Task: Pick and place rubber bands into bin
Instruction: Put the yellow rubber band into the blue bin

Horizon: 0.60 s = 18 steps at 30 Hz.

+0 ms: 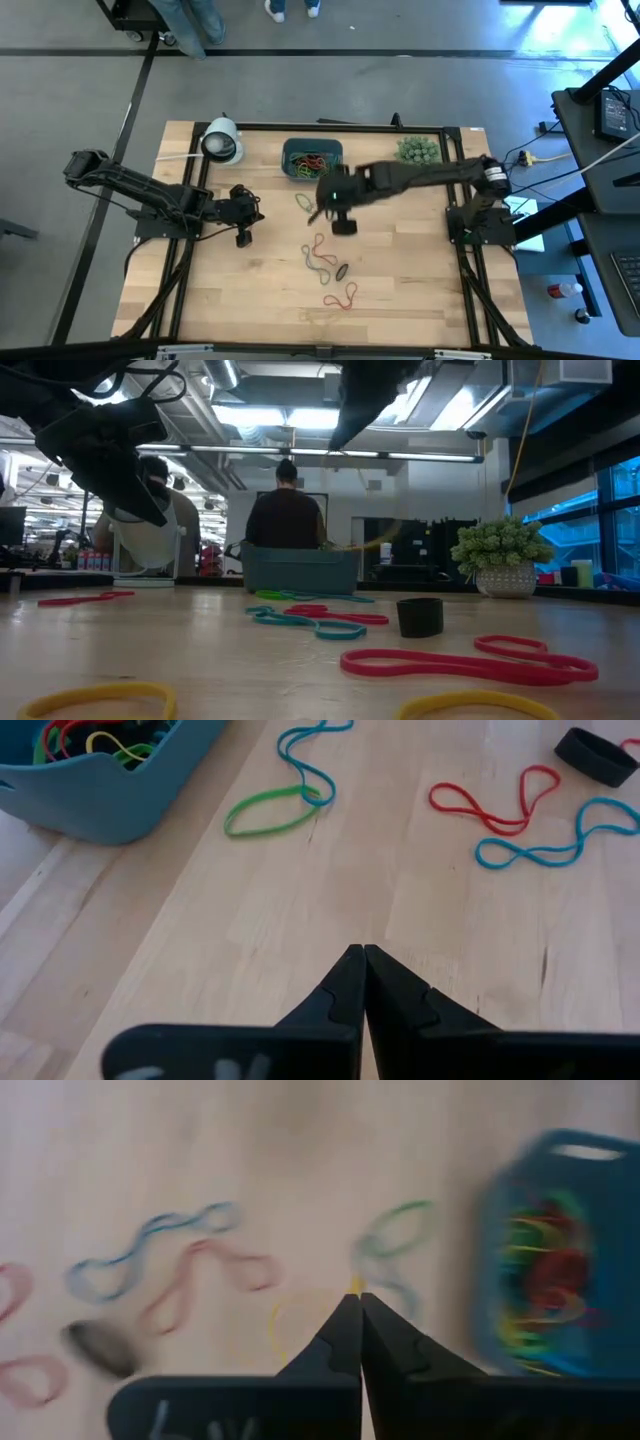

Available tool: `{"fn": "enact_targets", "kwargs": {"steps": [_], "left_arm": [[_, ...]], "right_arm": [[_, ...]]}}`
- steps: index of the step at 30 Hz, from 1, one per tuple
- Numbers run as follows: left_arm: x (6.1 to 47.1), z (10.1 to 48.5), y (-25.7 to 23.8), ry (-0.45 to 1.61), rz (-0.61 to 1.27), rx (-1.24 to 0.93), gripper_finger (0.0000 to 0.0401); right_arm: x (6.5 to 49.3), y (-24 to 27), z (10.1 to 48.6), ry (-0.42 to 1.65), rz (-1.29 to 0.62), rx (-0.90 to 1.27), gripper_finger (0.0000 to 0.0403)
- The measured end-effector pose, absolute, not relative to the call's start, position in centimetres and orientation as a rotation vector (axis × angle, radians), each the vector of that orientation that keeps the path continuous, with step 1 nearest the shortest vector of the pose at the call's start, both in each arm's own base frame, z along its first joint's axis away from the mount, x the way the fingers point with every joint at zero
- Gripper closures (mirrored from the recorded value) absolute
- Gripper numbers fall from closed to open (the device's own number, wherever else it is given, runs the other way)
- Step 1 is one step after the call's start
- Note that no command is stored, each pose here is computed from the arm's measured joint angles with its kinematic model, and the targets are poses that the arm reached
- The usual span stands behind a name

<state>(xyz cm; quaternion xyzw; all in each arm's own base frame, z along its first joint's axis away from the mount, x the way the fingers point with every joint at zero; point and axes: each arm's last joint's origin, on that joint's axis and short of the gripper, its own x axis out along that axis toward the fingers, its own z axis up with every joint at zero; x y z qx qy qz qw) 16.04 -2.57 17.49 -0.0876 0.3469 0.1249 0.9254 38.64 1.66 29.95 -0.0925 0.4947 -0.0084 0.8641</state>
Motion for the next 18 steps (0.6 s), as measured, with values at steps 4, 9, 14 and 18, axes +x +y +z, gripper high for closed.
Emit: {"fn": "enact_targets", "kwargs": {"steps": [4, 9, 14, 18], "left_arm": [[16.1, 17.5, -2.6, 0.708, 0.255, -0.180, 0.0396], [16.2, 17.6, -2.6, 0.692, 0.244, -0.165, 0.0400], [16.2, 17.6, -2.6, 0.693, 0.242, -0.159, 0.0396], [16.2, 17.6, -2.6, 0.696, 0.235, -0.137, 0.0399]], "right_arm": [[38.9, -3.1, 30.1, 1.013, -0.165, -0.148, 0.0403], [39.9, -8.6, 29.2, 0.940, -0.292, -0.095, 0.0403], [41.1, -12.5, 27.3, 0.883, -0.308, -0.070, 0.0403], [42.1, -14.7, 24.7, 0.888, -0.315, -0.040, 0.0403]]}}
